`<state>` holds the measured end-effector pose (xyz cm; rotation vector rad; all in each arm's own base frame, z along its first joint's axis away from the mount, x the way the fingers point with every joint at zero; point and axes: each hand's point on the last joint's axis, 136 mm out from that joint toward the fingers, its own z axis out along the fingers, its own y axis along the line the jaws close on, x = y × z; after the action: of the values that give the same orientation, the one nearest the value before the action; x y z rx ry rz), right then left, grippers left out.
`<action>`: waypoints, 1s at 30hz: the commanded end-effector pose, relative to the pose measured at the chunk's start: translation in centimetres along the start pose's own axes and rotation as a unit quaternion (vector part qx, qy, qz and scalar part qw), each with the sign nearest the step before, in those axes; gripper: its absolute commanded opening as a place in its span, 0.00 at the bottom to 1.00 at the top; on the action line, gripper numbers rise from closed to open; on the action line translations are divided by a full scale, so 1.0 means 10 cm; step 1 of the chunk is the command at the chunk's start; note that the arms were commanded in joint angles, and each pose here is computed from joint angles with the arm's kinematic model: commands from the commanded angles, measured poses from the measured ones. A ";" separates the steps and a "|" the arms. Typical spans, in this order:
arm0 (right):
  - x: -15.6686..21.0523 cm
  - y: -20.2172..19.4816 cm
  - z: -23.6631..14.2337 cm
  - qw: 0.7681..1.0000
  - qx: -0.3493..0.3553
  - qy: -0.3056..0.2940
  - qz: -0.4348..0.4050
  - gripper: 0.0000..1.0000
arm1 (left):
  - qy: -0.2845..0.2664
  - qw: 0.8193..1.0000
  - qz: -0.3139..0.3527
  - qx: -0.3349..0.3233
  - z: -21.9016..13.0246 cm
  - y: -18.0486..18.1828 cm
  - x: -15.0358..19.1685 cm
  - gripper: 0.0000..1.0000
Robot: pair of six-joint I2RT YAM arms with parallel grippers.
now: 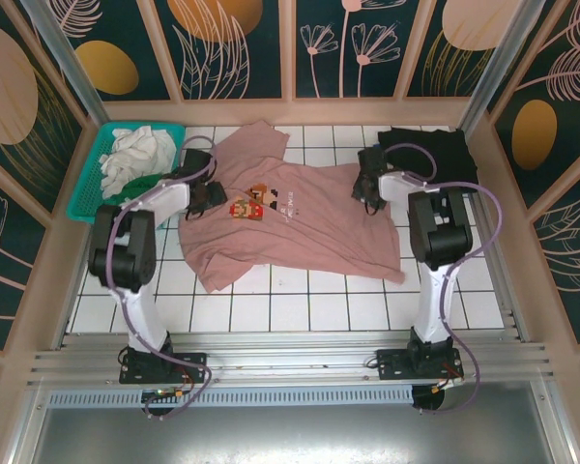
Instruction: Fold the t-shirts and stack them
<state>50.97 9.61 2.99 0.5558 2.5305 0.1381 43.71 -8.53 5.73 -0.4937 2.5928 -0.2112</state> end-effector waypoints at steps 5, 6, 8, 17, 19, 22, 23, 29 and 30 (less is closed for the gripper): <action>-0.06 -0.06 0.66 0.998 0.018 0.052 0.003 0.43 | -0.003 0.999 -0.032 0.007 -0.51 0.23 0.99 0.59; -0.10 -0.02 0.69 0.998 0.008 0.056 0.005 0.44 | 0.002 0.999 -0.031 0.009 -0.56 0.24 1.11 0.59; -0.20 0.05 0.71 0.998 -0.001 0.063 0.007 0.50 | 0.010 0.999 -0.033 0.009 -0.65 0.29 1.37 0.59; -0.43 0.15 -0.21 0.999 -0.041 0.005 -0.011 0.64 | 0.026 0.997 -0.034 0.070 -0.87 0.18 1.84 0.55; -0.29 0.06 -0.44 0.999 -0.051 0.001 -0.011 0.64 | 0.035 0.996 -0.018 0.083 -0.84 0.05 1.87 0.54; 0.06 -0.15 -0.71 0.998 -0.054 0.003 -0.015 0.65 | 0.060 0.995 0.011 0.074 -0.72 -0.04 1.98 0.43; 0.19 -0.23 -0.79 0.998 -0.055 0.005 -0.015 0.65 | 0.065 0.995 0.018 0.074 -0.69 -0.08 2.01 0.35; 0.97 -0.62 -1.11 0.998 -0.045 0.028 -0.019 0.65 | 0.060 0.994 0.042 0.081 -0.83 -0.29 2.00 0.00; 1.09 -0.67 -1.16 0.998 -0.045 0.031 -0.019 0.65 | 0.056 0.994 0.047 0.086 -0.90 -0.35 1.99 0.00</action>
<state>36.74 7.99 7.28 0.4666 2.5590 0.2641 23.42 -17.33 2.93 -0.3369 2.7212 -0.3951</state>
